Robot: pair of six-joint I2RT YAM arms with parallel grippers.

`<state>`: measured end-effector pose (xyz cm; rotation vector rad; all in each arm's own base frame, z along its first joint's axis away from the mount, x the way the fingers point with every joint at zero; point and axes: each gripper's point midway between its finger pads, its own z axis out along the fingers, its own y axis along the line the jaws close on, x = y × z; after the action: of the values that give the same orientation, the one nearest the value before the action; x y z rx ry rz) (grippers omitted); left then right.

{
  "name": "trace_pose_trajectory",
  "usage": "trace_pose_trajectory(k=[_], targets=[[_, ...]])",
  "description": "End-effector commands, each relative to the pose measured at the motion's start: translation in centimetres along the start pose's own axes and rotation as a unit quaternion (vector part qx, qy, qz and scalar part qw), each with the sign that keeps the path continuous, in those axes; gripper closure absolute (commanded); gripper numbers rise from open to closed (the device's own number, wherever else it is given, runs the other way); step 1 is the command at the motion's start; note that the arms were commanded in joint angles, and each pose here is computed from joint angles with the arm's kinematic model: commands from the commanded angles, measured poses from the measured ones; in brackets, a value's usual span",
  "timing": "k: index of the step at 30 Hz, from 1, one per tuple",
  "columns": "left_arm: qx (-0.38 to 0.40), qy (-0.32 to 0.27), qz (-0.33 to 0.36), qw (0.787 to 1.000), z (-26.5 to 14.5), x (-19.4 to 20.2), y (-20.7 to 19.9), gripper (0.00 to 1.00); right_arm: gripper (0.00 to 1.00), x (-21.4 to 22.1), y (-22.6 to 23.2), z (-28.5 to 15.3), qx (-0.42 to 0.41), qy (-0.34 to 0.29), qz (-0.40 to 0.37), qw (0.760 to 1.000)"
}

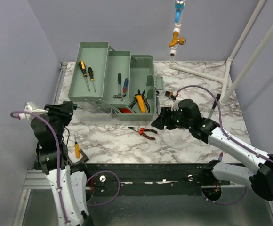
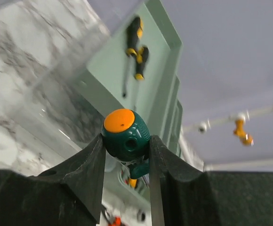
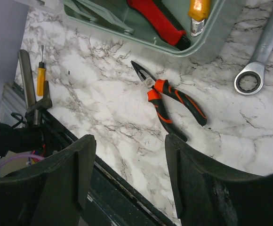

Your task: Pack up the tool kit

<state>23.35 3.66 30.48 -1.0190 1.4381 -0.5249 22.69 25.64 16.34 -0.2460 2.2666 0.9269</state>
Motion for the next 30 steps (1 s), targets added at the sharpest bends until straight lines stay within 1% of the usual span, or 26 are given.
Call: trace_pose_trajectory(k=[1,4,6,9,12,13,17,22,26,30], targets=[[0.143,0.077,0.120,0.979,-1.1,1.8,-8.9,1.00,0.34,-0.6,-0.8,-0.8,0.019,-0.034,0.012,0.999],[0.191,0.143,0.155,0.959,-1.3,4.1,-12.9,1.00,0.34,-0.7,-1.3,-1.4,0.029,-0.051,0.021,0.998],[0.213,0.179,0.183,0.943,-1.1,5.9,-14.9,1.00,0.35,-0.6,-2.0,-1.8,0.045,-0.063,0.027,0.997],[0.204,0.193,0.240,0.929,-0.3,7.7,-16.7,1.00,0.35,-0.4,-3.0,-2.7,0.066,-0.081,0.041,0.994],[0.131,0.206,0.320,0.915,1.9,9.3,-16.8,1.00,0.35,0.3,-3.8,-3.4,0.077,-0.092,0.051,0.992],[0.115,0.219,0.344,0.906,2.4,10.2,-16.6,1.00,0.35,0.4,-4.0,-3.6,0.080,-0.098,0.053,0.991],[0.092,0.239,0.408,0.877,5.2,13.5,-17.8,1.00,0.36,0.7,-4.9,-4.5,0.095,-0.112,0.057,0.988],[0.042,0.225,0.475,0.850,8.7,15.2,-17.7,1.00,0.36,0.3,-5.8,-5.6,0.126,-0.121,0.051,0.983],[0.007,0.240,0.521,0.819,11.3,17.0,-17.1,1.00,0.36,-0.1,-6.1,-6.2,0.139,-0.133,0.048,0.980],[-0.015,0.254,0.552,0.794,13.5,19.3,-15.8,1.00,0.36,0.4,-6.5,-6.1,0.139,-0.135,0.055,0.979]])
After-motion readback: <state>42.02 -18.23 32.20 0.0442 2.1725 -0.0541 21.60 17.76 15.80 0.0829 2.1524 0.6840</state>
